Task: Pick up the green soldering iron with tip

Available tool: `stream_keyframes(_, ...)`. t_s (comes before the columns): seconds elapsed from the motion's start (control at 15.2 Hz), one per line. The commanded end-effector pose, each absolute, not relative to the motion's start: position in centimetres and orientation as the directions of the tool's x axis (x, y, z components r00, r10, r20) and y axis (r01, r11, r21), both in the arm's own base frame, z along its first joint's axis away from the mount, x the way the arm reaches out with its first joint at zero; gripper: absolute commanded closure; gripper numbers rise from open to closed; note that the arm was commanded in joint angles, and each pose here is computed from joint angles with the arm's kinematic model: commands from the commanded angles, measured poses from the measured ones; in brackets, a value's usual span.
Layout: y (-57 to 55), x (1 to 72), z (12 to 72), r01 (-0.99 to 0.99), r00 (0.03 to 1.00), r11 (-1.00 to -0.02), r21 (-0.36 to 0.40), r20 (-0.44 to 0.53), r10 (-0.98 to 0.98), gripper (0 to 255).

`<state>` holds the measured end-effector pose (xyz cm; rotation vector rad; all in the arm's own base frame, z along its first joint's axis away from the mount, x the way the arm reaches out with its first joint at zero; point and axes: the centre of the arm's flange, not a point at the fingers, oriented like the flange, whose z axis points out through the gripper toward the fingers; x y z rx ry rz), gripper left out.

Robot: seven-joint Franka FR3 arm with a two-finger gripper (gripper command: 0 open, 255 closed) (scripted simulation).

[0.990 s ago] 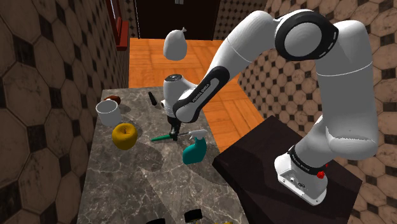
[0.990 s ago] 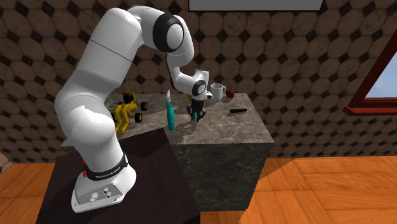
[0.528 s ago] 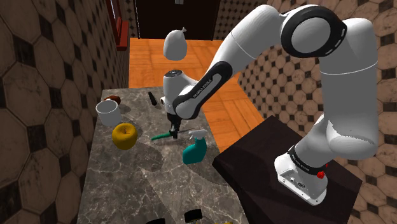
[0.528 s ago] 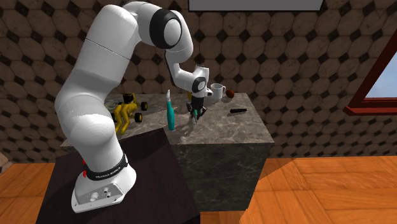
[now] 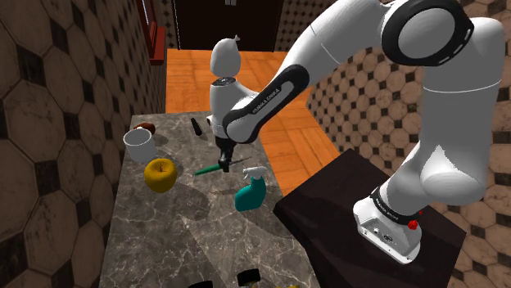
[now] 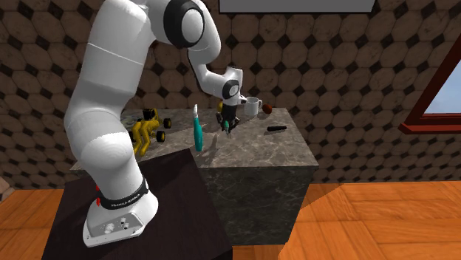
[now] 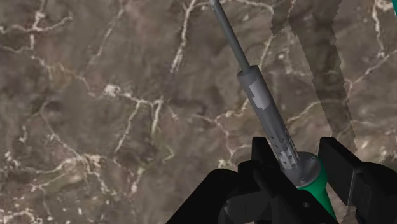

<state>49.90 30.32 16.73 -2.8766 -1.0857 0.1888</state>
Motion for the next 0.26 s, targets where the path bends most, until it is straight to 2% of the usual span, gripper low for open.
stream_keyframes(0.0,30.29,49.93,17.77,0.654,0.744,-0.75,-0.1,-0.093,0.661,255)
stream_keyframes(0.2,30.29,49.93,18.38,0.654,0.744,-0.75,-0.1,-0.093,0.661,255)
